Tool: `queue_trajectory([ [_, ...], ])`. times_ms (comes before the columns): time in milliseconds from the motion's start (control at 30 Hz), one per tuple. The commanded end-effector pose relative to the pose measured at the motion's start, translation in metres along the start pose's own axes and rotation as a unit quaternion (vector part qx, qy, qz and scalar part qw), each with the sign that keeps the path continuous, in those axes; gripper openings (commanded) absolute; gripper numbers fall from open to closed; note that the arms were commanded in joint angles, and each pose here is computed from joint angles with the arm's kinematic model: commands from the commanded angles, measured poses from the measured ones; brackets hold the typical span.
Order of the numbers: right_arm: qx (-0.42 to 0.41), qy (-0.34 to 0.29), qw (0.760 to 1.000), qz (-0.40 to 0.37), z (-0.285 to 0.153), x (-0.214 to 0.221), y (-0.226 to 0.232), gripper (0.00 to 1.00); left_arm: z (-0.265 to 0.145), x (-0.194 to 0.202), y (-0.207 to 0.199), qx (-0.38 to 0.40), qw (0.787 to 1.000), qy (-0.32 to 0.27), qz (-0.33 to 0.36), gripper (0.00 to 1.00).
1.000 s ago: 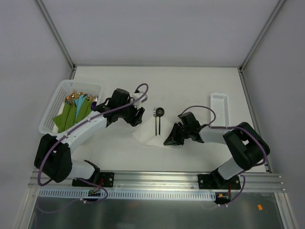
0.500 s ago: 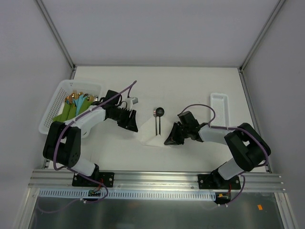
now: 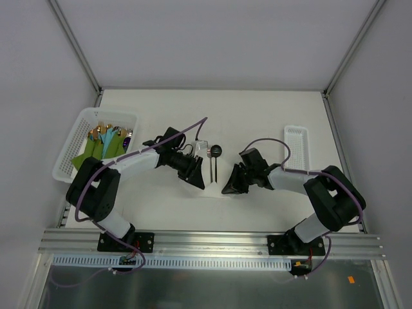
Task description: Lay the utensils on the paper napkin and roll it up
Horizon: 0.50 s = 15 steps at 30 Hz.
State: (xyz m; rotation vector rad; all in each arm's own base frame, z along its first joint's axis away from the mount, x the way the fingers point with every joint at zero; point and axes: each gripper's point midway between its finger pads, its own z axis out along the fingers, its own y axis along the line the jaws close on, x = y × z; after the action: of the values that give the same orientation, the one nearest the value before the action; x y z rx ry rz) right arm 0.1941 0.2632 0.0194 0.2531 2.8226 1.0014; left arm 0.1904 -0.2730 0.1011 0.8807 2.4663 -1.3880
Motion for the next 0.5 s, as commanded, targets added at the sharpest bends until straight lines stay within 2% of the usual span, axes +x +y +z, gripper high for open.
queue_trajectory([
  [0,-0.005,-0.009,1.000,-0.018,-0.001,-0.009,0.012,0.08,0.011,-0.012,-0.009,0.026,1.000,0.000,-0.004,0.35],
  [467,-0.002,-0.003,1.000,-0.022,0.000,-0.009,0.012,0.07,0.041,0.011,0.007,0.028,0.998,0.053,-0.032,0.27],
])
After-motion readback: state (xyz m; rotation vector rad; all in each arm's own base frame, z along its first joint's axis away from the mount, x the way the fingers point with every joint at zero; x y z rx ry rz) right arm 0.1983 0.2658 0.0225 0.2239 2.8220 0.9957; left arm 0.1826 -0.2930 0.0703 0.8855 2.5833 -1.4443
